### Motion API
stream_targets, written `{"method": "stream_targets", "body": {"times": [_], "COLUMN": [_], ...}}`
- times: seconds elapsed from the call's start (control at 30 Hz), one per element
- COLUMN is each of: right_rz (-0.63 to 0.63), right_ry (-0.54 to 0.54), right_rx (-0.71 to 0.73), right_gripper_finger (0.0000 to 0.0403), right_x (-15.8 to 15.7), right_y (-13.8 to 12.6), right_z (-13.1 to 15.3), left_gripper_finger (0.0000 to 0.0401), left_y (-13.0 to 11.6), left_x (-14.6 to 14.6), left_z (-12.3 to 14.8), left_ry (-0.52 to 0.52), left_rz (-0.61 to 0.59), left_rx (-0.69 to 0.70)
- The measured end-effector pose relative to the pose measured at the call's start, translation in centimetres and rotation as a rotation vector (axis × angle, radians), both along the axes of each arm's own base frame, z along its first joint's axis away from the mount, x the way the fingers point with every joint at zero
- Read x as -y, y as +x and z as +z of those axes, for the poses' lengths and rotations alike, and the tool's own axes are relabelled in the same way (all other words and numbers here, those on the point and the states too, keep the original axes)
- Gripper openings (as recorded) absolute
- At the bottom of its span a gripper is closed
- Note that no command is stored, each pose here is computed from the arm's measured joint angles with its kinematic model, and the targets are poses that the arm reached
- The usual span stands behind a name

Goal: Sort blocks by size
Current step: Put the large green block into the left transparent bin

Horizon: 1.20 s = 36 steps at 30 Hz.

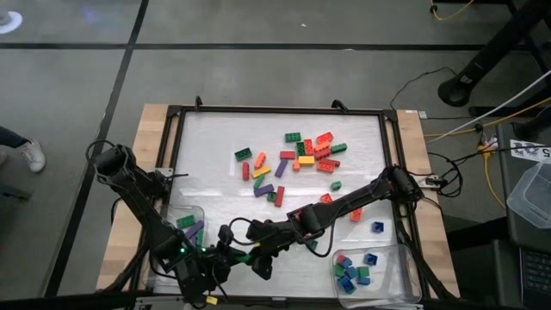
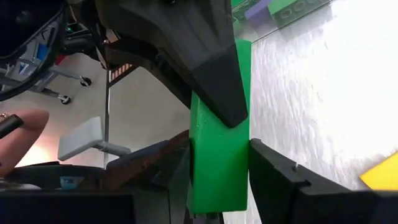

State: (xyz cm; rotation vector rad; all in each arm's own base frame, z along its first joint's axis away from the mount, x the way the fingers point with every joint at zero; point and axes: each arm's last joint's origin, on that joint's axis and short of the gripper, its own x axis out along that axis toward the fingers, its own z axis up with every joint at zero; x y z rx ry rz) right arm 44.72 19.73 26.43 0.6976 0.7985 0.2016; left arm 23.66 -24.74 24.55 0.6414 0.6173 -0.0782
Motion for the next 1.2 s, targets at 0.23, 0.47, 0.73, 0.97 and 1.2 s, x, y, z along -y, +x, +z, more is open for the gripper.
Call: {"method": "stream_targets", "body": {"times": [0.23,0.47,0.73,0.97,1.2], "right_rz": [0.058,0.091,0.129,0.067,-0.041], "right_ry": [0.04,0.046,0.054,0.006,-0.223], "right_rx": [-0.004,0.011,-0.007,-0.014,-0.07], "right_gripper_finger": [0.0143,0.0143,0.0142,0.0142,0.0143], "right_x": [0.1,0.0,-0.1,0.3,1.2], "right_y": [0.1,0.1,-0.1,0.0,-0.4], "right_z": [0.1,0.2,0.2,0.0,-1.3], "left_gripper_finger": [0.0042,0.0042,0.0042,0.0042,0.0046], "left_y": [-0.4,-1.2,-2.0,-3.2,-6.0], "left_x": [0.5,1.1,0.8,0.7,0.6], "left_z": [0.5,1.0,0.5,0.4,3.7], "left_ry": [-0.027,-0.054,-0.136,-0.205,-0.383], "left_rz": [-0.025,-0.037,0.004,0.029,0.214], "left_rx": [0.001,-0.035,-0.141,-0.253,-0.391]}}
